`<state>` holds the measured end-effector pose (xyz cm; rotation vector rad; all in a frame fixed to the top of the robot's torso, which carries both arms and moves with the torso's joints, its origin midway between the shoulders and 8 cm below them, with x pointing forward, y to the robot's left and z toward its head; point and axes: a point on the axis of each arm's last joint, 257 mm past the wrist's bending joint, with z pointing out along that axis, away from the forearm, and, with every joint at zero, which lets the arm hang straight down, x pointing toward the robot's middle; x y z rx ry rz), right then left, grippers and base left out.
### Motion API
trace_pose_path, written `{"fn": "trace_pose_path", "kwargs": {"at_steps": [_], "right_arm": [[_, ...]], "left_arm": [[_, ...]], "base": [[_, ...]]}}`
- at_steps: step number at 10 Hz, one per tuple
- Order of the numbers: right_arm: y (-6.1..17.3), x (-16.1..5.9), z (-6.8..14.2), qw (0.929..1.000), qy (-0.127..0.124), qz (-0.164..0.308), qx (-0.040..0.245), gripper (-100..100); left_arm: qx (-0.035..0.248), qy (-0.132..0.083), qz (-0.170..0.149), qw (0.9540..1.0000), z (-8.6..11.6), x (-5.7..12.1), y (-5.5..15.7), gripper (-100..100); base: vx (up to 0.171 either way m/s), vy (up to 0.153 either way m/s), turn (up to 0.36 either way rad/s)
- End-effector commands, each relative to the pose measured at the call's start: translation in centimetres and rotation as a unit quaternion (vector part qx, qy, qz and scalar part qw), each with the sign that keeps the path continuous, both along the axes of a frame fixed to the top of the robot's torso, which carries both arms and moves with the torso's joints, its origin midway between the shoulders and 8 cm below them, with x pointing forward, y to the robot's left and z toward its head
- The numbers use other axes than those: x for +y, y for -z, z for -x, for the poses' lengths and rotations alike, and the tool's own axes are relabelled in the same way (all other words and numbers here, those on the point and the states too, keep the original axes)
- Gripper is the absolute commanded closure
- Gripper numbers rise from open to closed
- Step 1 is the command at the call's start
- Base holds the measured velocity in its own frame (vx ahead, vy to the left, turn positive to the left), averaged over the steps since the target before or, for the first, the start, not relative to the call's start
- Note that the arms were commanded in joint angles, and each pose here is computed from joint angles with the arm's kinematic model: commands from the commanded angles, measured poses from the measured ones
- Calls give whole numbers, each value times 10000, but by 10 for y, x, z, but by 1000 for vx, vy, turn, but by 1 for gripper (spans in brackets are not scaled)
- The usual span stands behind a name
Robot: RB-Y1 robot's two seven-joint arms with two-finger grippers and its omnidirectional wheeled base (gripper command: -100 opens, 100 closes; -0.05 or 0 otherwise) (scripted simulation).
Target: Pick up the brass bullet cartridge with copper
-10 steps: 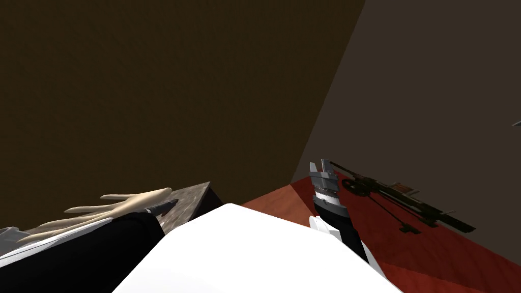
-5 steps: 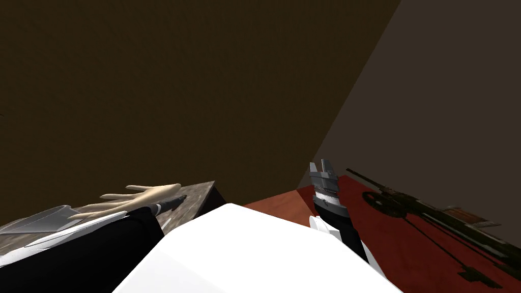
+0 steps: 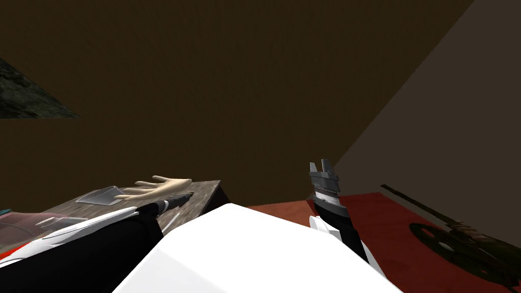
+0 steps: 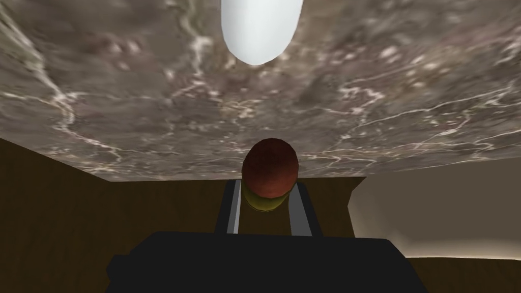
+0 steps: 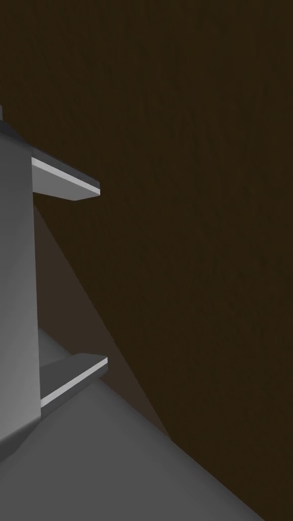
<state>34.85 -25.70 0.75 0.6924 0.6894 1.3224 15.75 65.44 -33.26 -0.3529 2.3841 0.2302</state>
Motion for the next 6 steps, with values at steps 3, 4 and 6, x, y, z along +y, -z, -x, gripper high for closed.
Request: {"fn": "trace_pose_path", "kwargs": {"at_steps": [3, 4, 6], "right_arm": [[0, 0, 0, 10000, 0, 0, 0, 0], [0, 0, 0, 10000, -1, 0, -1, 0], [0, 0, 0, 10000, -1, -1, -2, 0]], "left_arm": [[-64, 457, 30, 9989, -19, -35, -7, 100], [-64, 457, 30, 9989, -19, -35, -7, 100], [-56, 435, 24, 9990, -18, -32, -5, 0]], "base": [[115, 12, 238], [38, 4, -7], [8, 1, -9]]}}
